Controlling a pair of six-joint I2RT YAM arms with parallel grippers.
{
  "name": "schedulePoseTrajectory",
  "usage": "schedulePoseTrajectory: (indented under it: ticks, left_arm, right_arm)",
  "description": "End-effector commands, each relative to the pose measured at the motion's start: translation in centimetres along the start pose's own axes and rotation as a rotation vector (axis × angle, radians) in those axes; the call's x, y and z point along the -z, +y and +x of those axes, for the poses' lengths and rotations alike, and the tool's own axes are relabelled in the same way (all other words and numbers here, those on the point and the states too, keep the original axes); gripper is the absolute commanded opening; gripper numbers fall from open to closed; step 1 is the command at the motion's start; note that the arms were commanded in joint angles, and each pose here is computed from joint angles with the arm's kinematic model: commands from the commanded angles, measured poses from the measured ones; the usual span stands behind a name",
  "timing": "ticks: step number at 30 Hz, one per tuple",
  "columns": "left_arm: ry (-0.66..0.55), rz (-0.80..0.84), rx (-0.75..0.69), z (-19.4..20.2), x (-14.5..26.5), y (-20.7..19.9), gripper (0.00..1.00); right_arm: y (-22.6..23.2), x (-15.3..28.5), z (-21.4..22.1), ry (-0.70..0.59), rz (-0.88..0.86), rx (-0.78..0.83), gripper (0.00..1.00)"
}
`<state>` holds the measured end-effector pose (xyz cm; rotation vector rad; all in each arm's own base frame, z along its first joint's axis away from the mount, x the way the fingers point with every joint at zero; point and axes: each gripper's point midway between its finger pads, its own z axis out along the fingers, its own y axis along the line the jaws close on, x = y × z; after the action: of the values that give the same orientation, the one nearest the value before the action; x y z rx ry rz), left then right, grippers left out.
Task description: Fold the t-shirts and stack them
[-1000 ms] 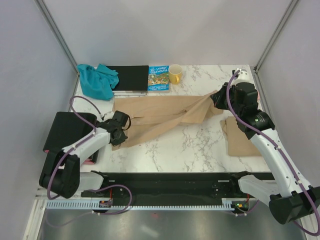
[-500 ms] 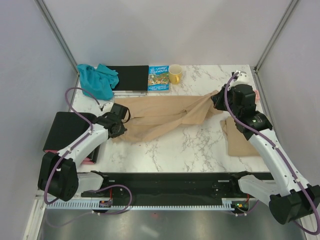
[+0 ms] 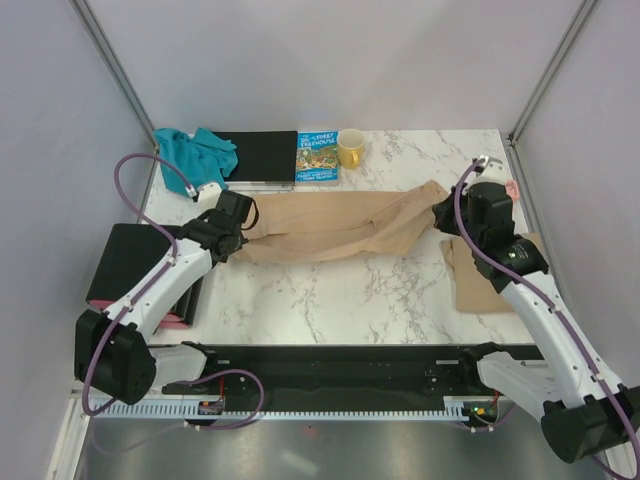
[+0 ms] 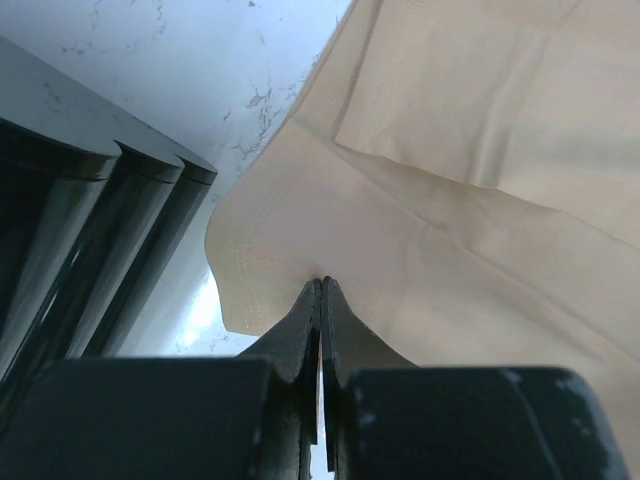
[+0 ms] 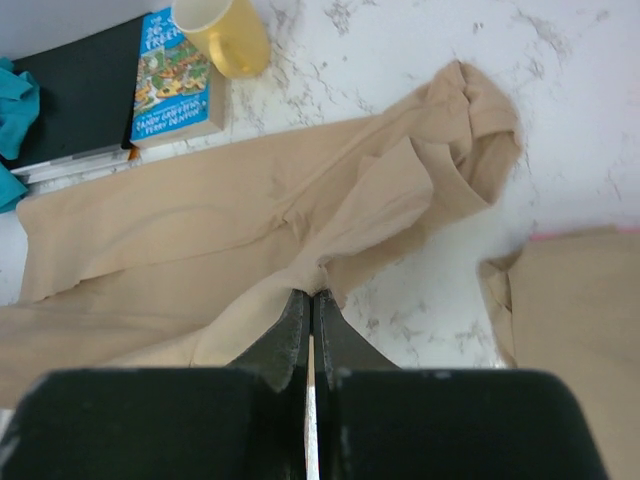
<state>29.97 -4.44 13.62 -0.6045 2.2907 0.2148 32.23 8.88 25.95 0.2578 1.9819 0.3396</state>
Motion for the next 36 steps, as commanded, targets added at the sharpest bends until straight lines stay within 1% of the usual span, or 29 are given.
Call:
schedulePoseTrajectory:
  ticks: [1, 2, 3, 6, 11, 14, 15, 18, 24, 26, 31, 36]
  left_arm:
    - [-0.082, -0.011, 0.007, -2.7, 1.6, 0.8, 0.02]
    - [-0.082, -0.006, 0.008, -2.7, 1.8, 0.9, 0.02]
    - [-0.088, 0.004, 0.015, -2.9, 2.1, 1.0, 0.02]
    - [-0.074, 0.035, 0.007, -2.5, 2.6, 0.9, 0.02]
    - [0.008, 0.091, -0.031, -0.4, 2.8, 0.5, 0.02]
    - [0.039, 0.108, -0.036, 0.7, 3.0, 0.6, 0.02]
    - [0.046, 0.110, -0.037, 1.0, 3.0, 0.7, 0.02]
    - [0.059, 0.126, -0.035, 1.6, 3.2, 0.9, 0.02]
    - [0.086, 0.133, -0.051, 2.5, 3.1, 1.0, 0.02]
    - [0.090, 0.137, -0.049, 2.7, 3.1, 1.0, 0.02]
    - [0.100, 0.129, -0.056, 3.2, 3.1, 1.4, 0.02]
    - [0.061, 0.077, -0.047, 2.4, 3.2, 2.4, 0.02]
  right_arm:
    - [-2.5, 2.7, 1.4, 0.021, 0.108, -0.085, 0.00]
    - [-2.6, 3.4, 1.5, 0.023, 0.110, -0.100, 0.00]
    - [-3.1, 4.1, 2.3, 0.058, 0.134, -0.108, 0.00]
    - [-4.1, 5.6, 3.6, 0.096, 0.184, -0.146, 0.00]
    - [-5.0, 7.7, 5.3, 0.130, 0.211, -0.217, 0.00]
    - [-5.0, 8.3, 7.5, 0.191, 0.204, -0.274, 0.00]
    - [-5.1, 8.3, 8.9, 0.230, 0.204, -0.285, 0.00]
    - [-5.5, 8.9, 11.0, 0.278, 0.215, -0.330, 0.00]
    - [-5.7, 10.1, 12.9, 0.303, 0.213, -0.418, 0.00]
    - [-5.8, 10.5, 13.3, 0.313, 0.218, -0.433, 0.00]
    - [-6.0, 11.5, 12.8, 0.283, 0.223, -0.460, 0.00]
    - [-5.7, 11.4, 10.4, 0.229, 0.224, -0.444, 0.00]
